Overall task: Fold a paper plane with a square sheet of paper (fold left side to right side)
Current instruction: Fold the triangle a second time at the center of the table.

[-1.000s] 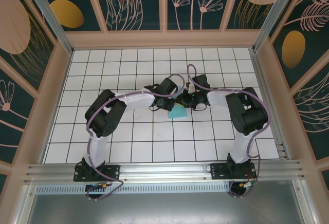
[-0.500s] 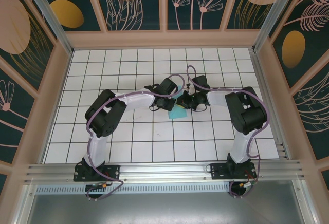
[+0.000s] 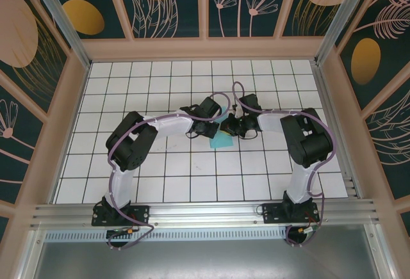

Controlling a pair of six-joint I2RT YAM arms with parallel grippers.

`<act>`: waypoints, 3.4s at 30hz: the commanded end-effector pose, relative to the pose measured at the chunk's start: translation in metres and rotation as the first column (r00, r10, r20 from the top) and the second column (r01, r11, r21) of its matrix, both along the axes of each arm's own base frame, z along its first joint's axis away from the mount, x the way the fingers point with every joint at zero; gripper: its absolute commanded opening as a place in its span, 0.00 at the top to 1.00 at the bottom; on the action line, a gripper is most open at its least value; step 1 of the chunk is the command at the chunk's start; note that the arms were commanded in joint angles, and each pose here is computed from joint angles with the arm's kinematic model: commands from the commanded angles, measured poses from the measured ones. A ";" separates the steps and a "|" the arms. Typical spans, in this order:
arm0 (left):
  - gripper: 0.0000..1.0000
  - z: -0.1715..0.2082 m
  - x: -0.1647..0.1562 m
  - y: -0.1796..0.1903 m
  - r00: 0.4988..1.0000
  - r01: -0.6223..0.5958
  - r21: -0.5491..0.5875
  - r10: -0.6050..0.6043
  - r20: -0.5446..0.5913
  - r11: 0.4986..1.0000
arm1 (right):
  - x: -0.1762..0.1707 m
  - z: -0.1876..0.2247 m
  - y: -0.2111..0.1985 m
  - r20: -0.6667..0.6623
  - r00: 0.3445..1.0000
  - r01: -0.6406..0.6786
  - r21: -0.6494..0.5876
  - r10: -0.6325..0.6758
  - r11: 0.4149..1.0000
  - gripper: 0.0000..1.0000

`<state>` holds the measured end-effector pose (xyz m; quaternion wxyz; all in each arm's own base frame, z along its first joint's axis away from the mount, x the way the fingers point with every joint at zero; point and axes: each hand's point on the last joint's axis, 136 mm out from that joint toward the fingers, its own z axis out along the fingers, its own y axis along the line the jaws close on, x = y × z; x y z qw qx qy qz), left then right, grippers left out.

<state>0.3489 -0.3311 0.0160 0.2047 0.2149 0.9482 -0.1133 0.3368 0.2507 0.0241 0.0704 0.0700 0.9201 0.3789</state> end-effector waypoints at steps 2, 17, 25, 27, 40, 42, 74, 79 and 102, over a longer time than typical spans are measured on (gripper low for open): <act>0.91 -0.013 0.003 0.007 1.000 -0.016 0.039 0.016 -0.001 0.999 | 0.000 0.013 -0.002 0.031 1.000 -0.003 0.015 0.002 1.000 0.85; 0.91 -0.006 0.003 0.004 1.000 -0.010 0.019 0.010 0.005 1.000 | -0.042 -0.002 -0.022 -0.039 0.999 0.012 -0.018 -0.013 1.000 0.89; 0.91 0.007 0.007 0.000 1.000 -0.004 0.001 0.004 0.026 1.000 | -0.048 -0.025 -0.034 -0.090 0.996 0.006 -0.112 -0.016 0.994 0.89; 0.91 0.008 0.007 0.001 1.000 -0.004 0.003 0.004 0.029 1.000 | -0.049 -0.028 -0.036 -0.097 0.995 0.003 -0.130 -0.016 0.992 0.89; 0.91 0.014 0.005 0.003 0.999 -0.002 -0.004 0.002 0.041 1.000 | -0.049 -0.029 -0.036 -0.099 0.995 -0.004 -0.138 -0.010 0.990 0.89; 0.90 0.015 0.005 0.002 0.999 0.001 -0.010 -0.001 0.041 1.000 | -0.048 -0.028 -0.035 -0.097 0.995 -0.004 -0.136 -0.009 0.991 0.89; 0.91 0.005 0.004 0.001 1.000 0.008 -0.006 -0.008 0.028 1.000 | -0.050 -0.029 -0.036 -0.101 0.995 -0.011 -0.142 -0.004 0.990 0.89; 0.90 -0.002 0.002 0.002 1.000 0.009 0.006 -0.009 0.015 1.000 | -0.049 -0.030 -0.036 -0.102 0.995 -0.012 -0.142 -0.003 0.990 0.89; 0.91 -0.018 -0.004 0.005 1.000 0.012 0.018 -0.012 -0.017 1.000 | -0.018 0.038 -0.030 0.049 0.998 0.027 0.057 -0.030 0.998 0.88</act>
